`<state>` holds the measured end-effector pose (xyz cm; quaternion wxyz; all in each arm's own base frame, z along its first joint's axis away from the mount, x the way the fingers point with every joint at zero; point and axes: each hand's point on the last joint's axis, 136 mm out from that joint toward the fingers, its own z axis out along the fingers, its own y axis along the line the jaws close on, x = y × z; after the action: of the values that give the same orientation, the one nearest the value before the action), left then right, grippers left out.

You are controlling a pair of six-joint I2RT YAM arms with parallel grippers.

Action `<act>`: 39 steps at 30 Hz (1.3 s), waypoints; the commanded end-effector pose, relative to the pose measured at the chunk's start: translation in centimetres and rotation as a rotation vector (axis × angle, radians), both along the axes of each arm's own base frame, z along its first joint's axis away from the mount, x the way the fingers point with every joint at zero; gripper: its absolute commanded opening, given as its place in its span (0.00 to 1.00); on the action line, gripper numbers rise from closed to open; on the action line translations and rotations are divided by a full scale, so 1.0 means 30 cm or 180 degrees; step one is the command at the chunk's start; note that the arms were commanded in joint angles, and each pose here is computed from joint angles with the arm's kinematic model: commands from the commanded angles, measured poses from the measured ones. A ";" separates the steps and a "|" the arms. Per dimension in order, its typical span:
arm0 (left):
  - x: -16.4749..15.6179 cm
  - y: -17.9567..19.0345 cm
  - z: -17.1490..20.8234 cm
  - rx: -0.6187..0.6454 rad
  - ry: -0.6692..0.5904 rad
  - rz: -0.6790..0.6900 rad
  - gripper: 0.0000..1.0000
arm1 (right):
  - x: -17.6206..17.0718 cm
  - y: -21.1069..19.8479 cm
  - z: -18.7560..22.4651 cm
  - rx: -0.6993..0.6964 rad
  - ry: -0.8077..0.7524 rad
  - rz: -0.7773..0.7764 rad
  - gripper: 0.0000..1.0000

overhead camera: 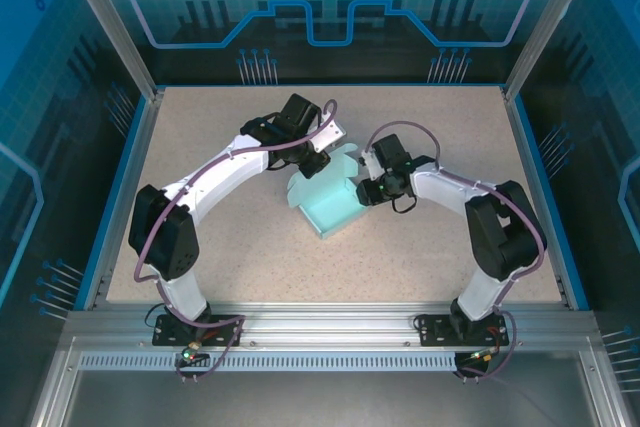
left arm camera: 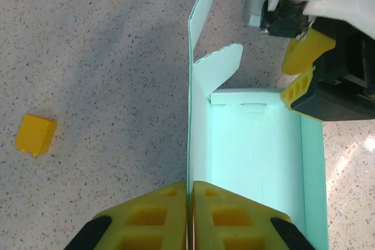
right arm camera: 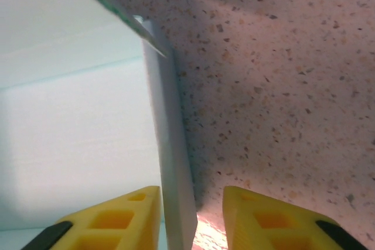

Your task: Fold the paper box

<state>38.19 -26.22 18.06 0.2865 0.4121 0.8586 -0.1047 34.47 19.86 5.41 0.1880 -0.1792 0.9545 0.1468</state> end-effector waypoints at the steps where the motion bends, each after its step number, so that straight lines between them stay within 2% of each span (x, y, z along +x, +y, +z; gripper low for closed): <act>1: -0.019 -0.024 -0.022 -0.0008 0.0124 -0.0064 0.12 | 0.020 0.037 0.000 0.0121 0.0013 0.0165 0.30; 10: -0.015 -0.027 -0.018 -0.0017 0.0121 -0.0069 0.12 | 0.027 0.029 -0.030 0.0003 0.0024 0.0202 0.14; 15: -0.015 -0.030 -0.014 -0.0029 0.0118 -0.0074 0.12 | 0.011 0.024 -0.053 -0.0218 -0.0010 0.0207 0.09; 20: -0.011 -0.033 -0.012 -0.0039 0.0116 -0.0063 0.12 | -0.028 0.033 -0.089 -0.0498 -0.0033 0.0200 0.08; 30: 0.007 -0.033 0.012 -0.0055 0.0058 -0.0011 0.12 | -0.059 -0.033 -0.125 -0.1578 -0.0120 0.0121 0.07; 39: 0.019 -0.032 0.013 -0.0040 0.0053 0.0025 0.11 | -0.058 -0.090 -0.102 -0.2034 -0.0291 -0.0095 0.05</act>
<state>38.58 -25.98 18.10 0.2806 0.4092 0.8630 -0.0946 35.33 20.77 4.68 0.2302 -0.1916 0.9518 -0.0660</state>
